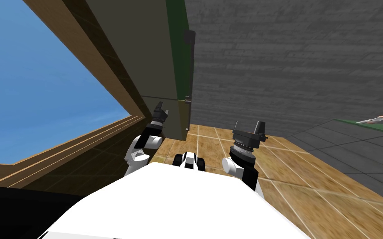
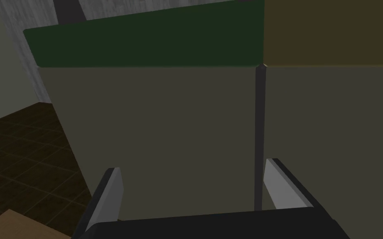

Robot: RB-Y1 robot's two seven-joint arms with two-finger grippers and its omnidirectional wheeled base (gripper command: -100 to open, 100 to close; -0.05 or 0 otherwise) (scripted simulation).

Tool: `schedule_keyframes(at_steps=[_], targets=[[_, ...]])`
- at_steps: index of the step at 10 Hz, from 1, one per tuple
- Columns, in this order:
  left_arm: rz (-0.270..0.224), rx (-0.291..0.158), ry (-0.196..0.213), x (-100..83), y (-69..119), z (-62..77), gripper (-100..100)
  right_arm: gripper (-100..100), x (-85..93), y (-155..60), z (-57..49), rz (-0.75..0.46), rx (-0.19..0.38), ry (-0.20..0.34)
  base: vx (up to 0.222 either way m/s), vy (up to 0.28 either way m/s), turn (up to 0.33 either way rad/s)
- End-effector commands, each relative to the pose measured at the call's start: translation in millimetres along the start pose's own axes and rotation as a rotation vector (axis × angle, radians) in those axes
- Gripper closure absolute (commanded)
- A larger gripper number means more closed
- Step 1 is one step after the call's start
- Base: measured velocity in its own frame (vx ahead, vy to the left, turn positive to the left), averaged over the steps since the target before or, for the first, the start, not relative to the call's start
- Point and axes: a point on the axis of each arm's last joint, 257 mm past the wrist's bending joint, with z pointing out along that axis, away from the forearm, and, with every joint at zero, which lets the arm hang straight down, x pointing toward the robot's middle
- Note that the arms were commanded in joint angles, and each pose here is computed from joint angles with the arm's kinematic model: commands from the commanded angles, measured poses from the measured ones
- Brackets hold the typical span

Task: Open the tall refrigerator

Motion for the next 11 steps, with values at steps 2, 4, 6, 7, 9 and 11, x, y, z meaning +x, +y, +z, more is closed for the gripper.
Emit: schedule_keyframes(at_steps=[2,4,6,7,9,11], targets=[[-0.015,-0.055,-0.015,-0.9,7.6,7.3,-100,0,0.0,0.0,0.0,0.000,0.000,0.000,0.068,-0.045,-0.010],[-0.022,-0.087,-0.022,-1.5,13.2,10.2,-100,0,0.0,0.0,0.0,0.000,0.000,0.000,0.072,-0.022,-0.010],[-0.029,-0.118,-0.028,-1.7,18.6,12.8,-100,0,0.0,0.0,0.0,0.000,0.000,0.000,0.081,-0.027,-0.011],[-0.029,-0.126,-0.029,-2.0,20.6,12.5,-100,0,0.0,0.0,0.0,0.000,0.000,0.000,0.073,-0.034,-0.005],[-0.037,-0.155,-0.035,-2.0,25.7,14.8,-100,0,0.0,0.0,0.0,0.000,0.000,0.000,0.075,-0.040,-0.010],[-0.044,-0.186,-0.040,-1.9,31.0,16.8,-100,0,0.0,0.0,0.0,0.000,0.000,0.000,0.078,-0.037,-0.011]])
